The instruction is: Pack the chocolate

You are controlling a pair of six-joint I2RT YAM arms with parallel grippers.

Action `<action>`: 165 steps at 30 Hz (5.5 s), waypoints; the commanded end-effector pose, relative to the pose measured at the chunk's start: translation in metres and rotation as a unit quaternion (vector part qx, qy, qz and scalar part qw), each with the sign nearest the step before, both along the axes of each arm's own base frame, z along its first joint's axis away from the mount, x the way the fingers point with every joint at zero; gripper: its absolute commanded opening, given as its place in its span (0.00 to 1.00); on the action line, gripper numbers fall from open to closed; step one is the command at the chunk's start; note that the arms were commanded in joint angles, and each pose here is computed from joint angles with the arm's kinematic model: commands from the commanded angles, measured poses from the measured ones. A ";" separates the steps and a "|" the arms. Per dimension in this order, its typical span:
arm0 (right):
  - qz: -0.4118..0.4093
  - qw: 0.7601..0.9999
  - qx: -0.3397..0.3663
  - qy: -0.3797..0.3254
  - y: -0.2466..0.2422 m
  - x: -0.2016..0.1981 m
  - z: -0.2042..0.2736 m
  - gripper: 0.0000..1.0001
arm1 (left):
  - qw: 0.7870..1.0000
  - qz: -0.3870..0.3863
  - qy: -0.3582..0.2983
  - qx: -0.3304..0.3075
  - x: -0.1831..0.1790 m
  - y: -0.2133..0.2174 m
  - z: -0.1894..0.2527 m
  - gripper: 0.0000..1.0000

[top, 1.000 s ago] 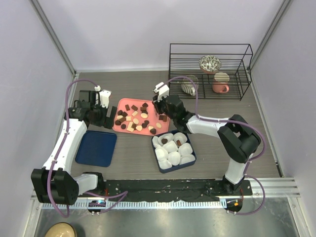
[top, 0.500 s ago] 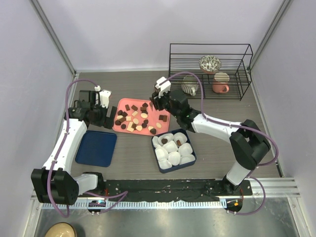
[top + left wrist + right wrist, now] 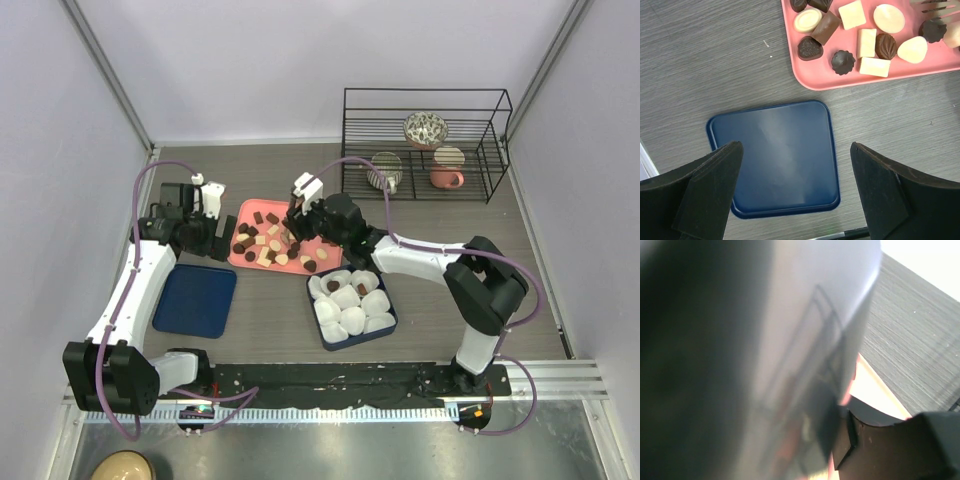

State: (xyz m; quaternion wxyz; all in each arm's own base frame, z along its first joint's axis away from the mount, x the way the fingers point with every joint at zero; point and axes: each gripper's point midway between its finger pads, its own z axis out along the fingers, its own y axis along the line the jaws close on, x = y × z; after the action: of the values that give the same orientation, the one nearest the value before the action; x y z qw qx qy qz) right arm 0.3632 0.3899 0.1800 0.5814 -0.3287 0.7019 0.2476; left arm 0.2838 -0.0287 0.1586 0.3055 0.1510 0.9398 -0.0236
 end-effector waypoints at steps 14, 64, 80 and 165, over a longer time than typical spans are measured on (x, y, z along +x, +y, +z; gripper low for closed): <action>-0.028 0.998 0.029 -0.056 0.019 0.038 0.030 0.53 | 1.000 -0.006 -0.017 0.015 0.000 0.005 0.004 0.94; -0.097 0.994 -0.013 -0.052 -0.041 0.041 0.022 0.29 | 1.000 -0.007 -0.016 0.011 -0.001 0.004 0.003 0.94; -0.082 0.994 0.039 -0.060 -0.051 0.019 0.080 0.08 | 1.000 -0.007 -0.018 0.009 -0.001 0.003 0.008 0.93; -0.171 0.985 0.022 0.024 -0.181 -0.133 0.046 0.42 | 0.999 -0.028 0.006 -0.028 -0.010 -0.012 0.007 1.00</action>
State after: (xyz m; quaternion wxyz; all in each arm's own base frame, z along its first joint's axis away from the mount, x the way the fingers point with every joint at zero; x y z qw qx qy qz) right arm 0.2268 0.2043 0.1918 0.5689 -0.2063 0.7831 0.1433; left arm 0.2693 -0.0373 0.1587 0.2851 0.1616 0.9433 -0.0517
